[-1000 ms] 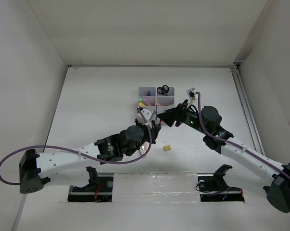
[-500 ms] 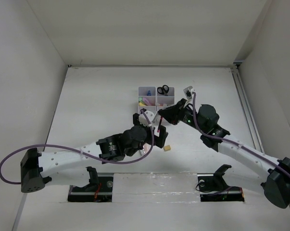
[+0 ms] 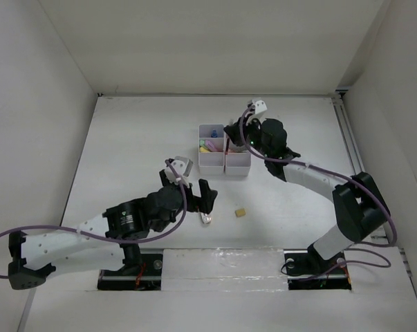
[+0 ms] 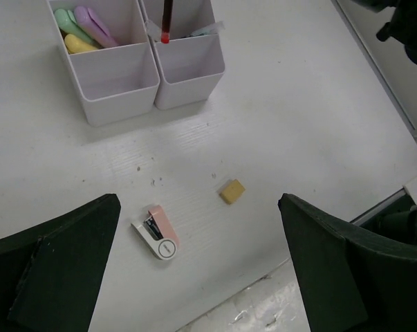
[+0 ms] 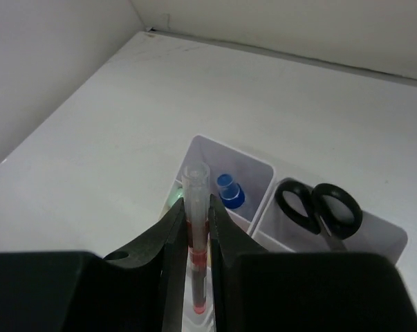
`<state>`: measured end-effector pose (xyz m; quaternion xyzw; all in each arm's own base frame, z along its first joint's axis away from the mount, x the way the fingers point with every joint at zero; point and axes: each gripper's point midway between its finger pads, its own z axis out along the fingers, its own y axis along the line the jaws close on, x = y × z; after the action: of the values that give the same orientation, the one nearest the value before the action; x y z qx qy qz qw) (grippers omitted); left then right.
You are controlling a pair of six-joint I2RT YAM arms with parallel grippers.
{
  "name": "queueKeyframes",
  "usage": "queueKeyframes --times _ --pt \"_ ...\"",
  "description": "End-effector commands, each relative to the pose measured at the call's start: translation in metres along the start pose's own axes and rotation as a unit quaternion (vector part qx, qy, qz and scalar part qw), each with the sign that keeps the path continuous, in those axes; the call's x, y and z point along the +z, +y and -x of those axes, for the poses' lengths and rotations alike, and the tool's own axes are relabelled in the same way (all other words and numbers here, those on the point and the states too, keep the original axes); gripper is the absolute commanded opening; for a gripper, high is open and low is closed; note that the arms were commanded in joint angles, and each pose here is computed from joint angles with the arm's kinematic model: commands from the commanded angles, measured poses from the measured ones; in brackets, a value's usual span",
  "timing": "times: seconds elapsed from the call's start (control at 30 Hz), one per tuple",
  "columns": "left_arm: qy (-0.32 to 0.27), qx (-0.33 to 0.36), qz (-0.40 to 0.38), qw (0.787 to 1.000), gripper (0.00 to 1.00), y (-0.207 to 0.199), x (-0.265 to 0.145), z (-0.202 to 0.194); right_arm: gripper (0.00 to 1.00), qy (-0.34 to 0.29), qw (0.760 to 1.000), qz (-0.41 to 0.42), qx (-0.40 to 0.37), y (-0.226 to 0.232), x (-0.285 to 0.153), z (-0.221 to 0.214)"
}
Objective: Sort the stationery into containers
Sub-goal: Place the stationery into the container
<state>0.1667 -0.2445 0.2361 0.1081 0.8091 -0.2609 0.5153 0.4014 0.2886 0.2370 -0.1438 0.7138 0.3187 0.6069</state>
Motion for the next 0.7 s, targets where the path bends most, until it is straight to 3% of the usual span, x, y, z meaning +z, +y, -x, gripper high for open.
queueKeyframes --times 0.0,0.37,0.67 --pt "-0.001 -0.029 -0.010 1.000 0.99 0.005 -0.012 -0.006 0.00 -0.064 0.997 0.017 -0.036 -0.009 0.012 0.043" --pt "0.022 0.001 -0.009 1.000 0.99 0.004 -0.001 -0.024 0.00 -0.063 0.993 -0.022 -0.101 -0.047 0.017 0.025" --pt "0.029 0.007 -0.017 0.999 0.99 -0.001 0.003 -0.028 0.01 -0.055 0.993 -0.021 -0.100 -0.058 0.015 -0.006"
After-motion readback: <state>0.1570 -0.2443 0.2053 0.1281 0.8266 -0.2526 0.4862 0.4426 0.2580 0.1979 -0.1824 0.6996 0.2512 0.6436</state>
